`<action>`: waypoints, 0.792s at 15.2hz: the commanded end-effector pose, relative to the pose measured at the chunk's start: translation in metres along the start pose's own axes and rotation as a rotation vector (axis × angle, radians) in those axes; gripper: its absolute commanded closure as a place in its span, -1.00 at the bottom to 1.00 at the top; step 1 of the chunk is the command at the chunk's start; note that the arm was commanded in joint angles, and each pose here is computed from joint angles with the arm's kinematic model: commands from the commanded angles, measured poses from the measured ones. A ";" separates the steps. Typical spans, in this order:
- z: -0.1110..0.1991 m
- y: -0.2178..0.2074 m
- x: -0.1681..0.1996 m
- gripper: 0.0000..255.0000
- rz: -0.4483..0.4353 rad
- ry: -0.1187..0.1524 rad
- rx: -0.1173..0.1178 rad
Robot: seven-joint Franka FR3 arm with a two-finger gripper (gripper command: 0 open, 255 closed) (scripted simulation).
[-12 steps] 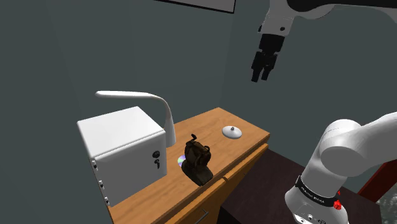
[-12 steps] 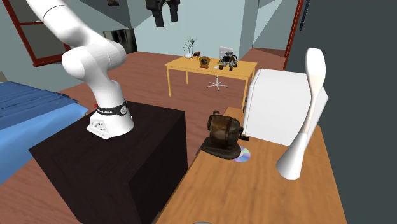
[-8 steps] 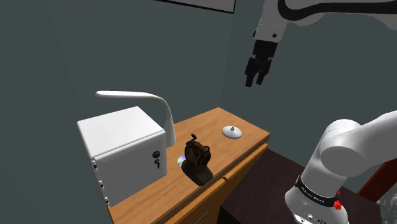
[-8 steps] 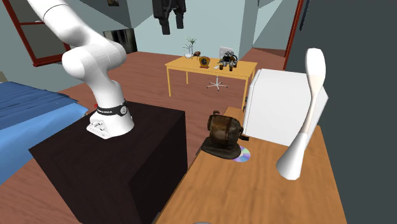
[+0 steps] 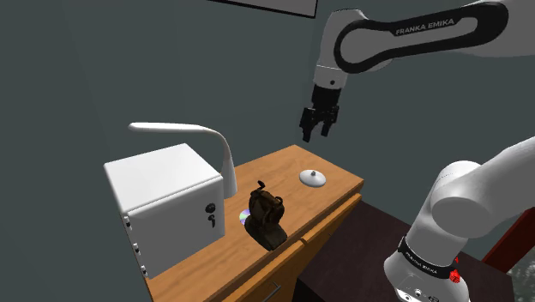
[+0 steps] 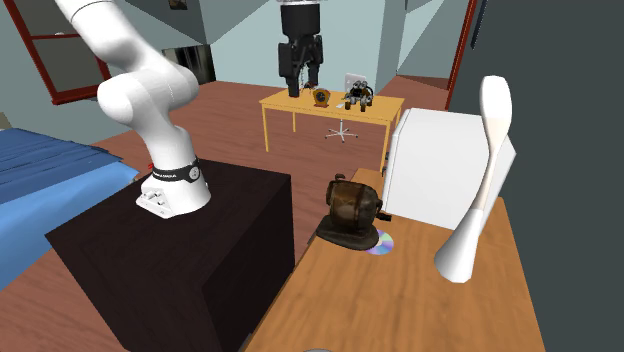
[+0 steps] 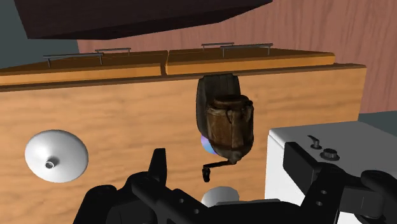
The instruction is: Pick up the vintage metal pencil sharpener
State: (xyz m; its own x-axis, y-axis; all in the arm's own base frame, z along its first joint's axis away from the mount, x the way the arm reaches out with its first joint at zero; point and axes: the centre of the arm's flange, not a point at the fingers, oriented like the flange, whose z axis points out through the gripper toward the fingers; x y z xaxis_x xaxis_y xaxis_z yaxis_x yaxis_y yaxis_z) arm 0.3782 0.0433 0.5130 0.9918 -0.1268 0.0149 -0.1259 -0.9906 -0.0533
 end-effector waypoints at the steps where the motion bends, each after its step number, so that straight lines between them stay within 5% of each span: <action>1: 0.019 -0.009 0.013 -1.00 0.022 0.005 -0.010; 12: 0.140 -0.053 0.085 -1.00 0.140 0.017 -0.067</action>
State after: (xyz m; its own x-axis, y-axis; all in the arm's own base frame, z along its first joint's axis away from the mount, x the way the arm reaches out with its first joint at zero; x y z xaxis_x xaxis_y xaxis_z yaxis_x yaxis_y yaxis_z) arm 0.4665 0.0867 0.3878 0.9670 -0.2532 0.0269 -0.2535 -0.9673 0.0072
